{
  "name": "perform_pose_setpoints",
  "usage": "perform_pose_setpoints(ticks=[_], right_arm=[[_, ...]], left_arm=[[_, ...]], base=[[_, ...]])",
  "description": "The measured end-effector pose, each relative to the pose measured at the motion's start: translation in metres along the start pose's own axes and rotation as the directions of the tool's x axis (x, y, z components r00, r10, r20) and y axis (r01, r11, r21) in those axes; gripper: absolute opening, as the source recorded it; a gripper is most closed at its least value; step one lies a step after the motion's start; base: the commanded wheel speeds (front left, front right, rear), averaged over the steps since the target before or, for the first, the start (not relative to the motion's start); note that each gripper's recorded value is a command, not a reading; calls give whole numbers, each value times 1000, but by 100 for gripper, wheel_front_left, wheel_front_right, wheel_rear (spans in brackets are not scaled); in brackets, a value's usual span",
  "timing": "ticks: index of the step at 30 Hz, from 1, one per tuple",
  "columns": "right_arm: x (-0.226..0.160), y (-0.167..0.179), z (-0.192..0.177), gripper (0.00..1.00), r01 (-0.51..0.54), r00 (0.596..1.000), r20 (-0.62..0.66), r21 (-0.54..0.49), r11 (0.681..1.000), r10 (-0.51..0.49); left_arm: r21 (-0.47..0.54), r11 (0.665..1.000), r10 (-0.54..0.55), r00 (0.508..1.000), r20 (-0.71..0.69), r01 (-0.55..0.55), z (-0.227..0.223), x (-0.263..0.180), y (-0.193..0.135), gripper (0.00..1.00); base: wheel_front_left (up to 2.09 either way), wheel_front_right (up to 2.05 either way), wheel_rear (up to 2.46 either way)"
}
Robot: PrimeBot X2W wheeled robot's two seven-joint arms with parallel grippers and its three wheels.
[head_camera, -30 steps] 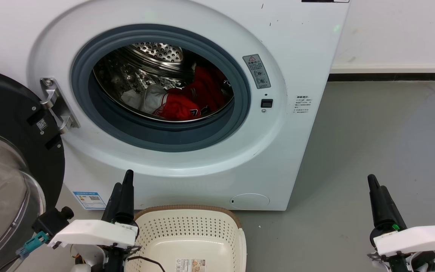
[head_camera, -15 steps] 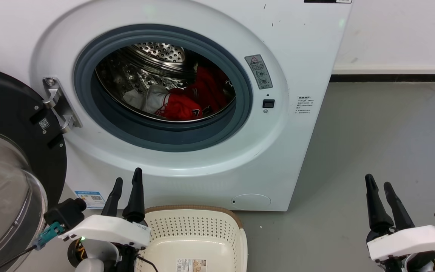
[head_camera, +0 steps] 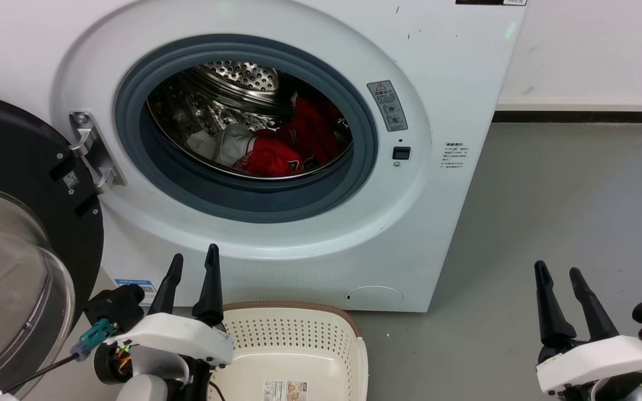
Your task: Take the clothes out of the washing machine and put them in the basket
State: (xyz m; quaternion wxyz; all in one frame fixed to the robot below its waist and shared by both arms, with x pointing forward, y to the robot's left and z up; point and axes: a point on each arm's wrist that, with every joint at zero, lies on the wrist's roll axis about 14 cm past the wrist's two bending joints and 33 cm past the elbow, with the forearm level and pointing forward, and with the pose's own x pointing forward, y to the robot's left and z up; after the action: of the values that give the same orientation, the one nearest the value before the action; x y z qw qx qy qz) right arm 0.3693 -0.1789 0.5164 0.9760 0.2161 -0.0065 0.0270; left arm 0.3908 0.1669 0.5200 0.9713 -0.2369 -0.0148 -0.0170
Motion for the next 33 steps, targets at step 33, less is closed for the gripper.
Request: perform_pose_setpoints(ticks=[33], right_arm=[[-5,8,-1,100,-39,999,-26,-330,943,33]], left_arm=[[338,940,-60,997,48,40,5,0,-13,100]], base=[[0,0,0]])
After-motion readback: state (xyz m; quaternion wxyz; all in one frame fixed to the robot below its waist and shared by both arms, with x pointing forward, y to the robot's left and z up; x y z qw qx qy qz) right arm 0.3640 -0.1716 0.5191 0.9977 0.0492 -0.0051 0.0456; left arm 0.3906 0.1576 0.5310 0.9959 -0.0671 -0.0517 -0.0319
